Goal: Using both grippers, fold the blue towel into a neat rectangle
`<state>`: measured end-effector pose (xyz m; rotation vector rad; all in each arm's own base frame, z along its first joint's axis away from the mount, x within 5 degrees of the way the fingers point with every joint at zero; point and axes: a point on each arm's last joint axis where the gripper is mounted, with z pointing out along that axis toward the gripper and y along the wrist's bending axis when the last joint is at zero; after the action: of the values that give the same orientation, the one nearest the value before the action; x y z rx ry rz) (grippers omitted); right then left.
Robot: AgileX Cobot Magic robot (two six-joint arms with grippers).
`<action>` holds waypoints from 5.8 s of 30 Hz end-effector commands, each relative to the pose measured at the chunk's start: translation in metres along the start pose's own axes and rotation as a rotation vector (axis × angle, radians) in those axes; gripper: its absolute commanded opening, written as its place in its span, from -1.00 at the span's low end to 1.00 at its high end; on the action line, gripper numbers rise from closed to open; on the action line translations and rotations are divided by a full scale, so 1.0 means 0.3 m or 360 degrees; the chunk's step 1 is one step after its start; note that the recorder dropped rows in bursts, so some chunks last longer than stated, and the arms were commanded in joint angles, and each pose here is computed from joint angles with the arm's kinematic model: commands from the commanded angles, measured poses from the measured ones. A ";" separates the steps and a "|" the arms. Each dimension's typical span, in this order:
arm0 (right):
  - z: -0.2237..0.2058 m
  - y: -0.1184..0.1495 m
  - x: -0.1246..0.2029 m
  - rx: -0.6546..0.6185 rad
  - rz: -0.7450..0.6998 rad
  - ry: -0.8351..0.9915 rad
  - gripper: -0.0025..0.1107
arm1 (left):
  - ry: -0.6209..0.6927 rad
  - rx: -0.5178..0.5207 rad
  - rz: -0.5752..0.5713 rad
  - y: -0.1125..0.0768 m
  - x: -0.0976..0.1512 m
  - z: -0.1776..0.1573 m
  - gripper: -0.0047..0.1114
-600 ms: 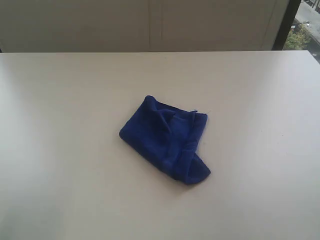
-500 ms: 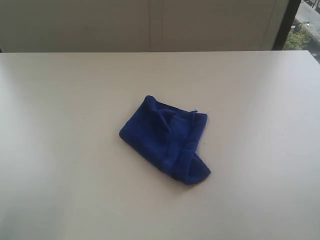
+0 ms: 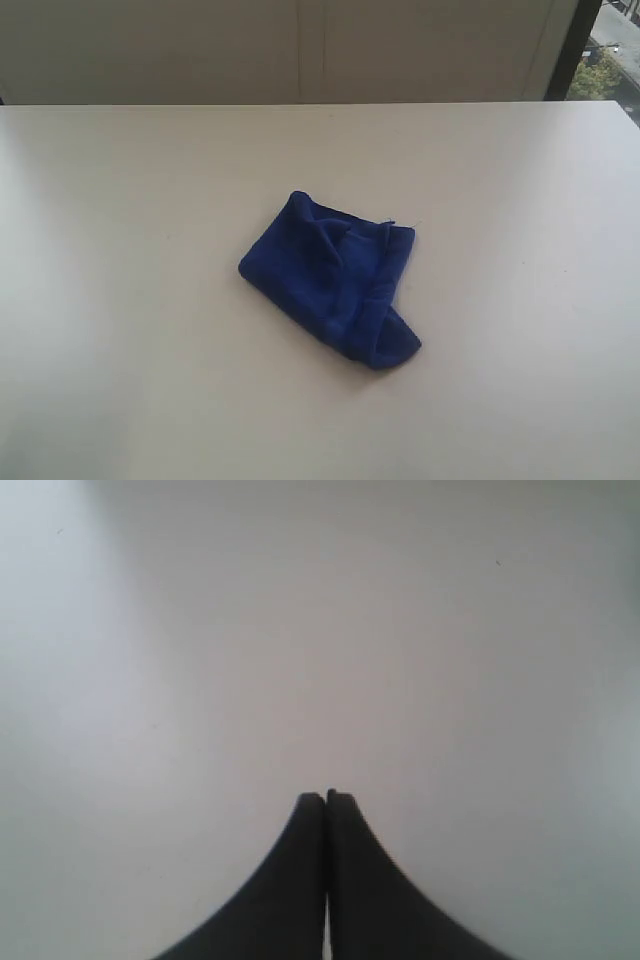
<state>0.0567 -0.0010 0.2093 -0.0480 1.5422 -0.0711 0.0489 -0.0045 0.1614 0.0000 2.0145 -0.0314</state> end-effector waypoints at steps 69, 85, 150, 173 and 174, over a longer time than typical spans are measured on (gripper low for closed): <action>1.119 0.521 0.208 -0.0565 0.0368 0.1665 -0.59 | 0.0016 0.0011 0.0004 -0.001 0.009 0.002 -0.92; 1.117 0.531 0.262 -0.0538 0.0443 0.1744 -0.92 | 0.0016 0.0011 0.0004 -0.001 0.009 0.002 -0.92; 0.989 0.520 0.029 -0.0831 0.0091 0.1628 -0.96 | -0.0468 0.0142 -0.0489 -0.012 -0.085 -0.012 -0.92; 1.007 0.505 0.053 -0.0707 0.0236 0.1662 -0.96 | 0.0100 0.0258 -0.0378 -0.043 -0.333 0.023 -0.92; 1.006 0.505 0.053 -0.0708 0.0235 0.1665 -0.96 | 0.0176 0.0279 -0.0330 -0.045 -0.357 0.042 -0.92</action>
<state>0.3617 0.1472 0.1920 -0.2920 2.5625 0.4352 0.0857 -0.0133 0.2387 -0.2085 1.9682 -0.3484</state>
